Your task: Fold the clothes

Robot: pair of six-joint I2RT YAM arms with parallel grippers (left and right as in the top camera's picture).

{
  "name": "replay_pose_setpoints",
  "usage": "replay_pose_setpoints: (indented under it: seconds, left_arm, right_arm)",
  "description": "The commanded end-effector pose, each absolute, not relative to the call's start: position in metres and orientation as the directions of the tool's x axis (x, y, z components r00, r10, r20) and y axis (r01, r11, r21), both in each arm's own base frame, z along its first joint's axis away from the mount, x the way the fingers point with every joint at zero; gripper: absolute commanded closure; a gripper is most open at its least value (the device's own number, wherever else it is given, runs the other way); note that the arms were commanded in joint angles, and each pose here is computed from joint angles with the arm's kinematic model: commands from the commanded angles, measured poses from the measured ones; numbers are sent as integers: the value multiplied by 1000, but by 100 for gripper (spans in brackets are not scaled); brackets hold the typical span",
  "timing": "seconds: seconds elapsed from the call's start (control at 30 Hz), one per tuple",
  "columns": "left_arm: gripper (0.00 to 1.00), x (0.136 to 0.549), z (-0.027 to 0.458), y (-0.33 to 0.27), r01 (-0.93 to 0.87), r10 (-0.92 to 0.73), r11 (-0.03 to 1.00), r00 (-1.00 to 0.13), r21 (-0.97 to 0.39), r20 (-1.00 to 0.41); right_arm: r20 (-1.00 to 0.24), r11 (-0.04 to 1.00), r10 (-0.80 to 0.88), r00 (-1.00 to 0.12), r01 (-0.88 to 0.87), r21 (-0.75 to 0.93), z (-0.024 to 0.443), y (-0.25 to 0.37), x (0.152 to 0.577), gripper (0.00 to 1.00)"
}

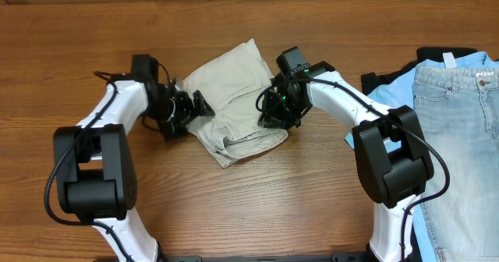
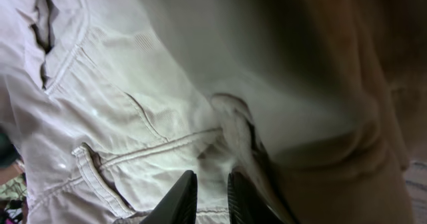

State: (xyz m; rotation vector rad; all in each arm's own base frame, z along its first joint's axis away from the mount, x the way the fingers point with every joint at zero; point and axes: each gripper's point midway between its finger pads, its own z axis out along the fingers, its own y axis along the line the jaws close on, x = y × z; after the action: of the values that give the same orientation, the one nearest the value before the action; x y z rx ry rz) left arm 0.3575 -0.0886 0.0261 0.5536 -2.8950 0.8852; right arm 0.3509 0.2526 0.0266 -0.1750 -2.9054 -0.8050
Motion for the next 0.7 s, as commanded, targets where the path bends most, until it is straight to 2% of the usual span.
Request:
replay_pose_setpoints:
  seconds: [0.0,0.17,0.3,0.4,0.47,0.53,0.6,0.67]
  left_arm:
    - [0,338,1,-94,-440,-376,771,-898,-461,228]
    - [3,361,-12,-102,-475,-468,713,-870,-516,154]
    - [33,396,-3,-112,-371,-457,714,-890,-593,7]
    - [62,397,-2,-117,-302,-404,743,-914,-598,-40]
    - [72,395,-3,-118,-238,-346,771,-936,-591,-73]
    - [88,389,-4,-118,-179,-283,795,-955,-580,-93]
    - [96,384,-3,-112,-152,-244,806,-966,-572,-88]
    - [96,382,2,-100,-146,-223,818,-972,-557,-72]
  right_arm:
    - [137,857,91,-986,148,494,27,253,353,81]
    - [135,857,91,-987,147,495,27,253,353,80]
    - [136,857,91,-987,147,495,27,253,353,81]
    - [133,858,91,-987,145,492,27,253,353,85]
    - [128,859,83,-988,136,494,27,253,353,89]
    - [100,858,55,-993,98,504,33,253,354,92]
    - [44,852,23,-999,43,522,49,252,359,93]
    - [-18,845,12,-1000,0,534,68,248,364,93]
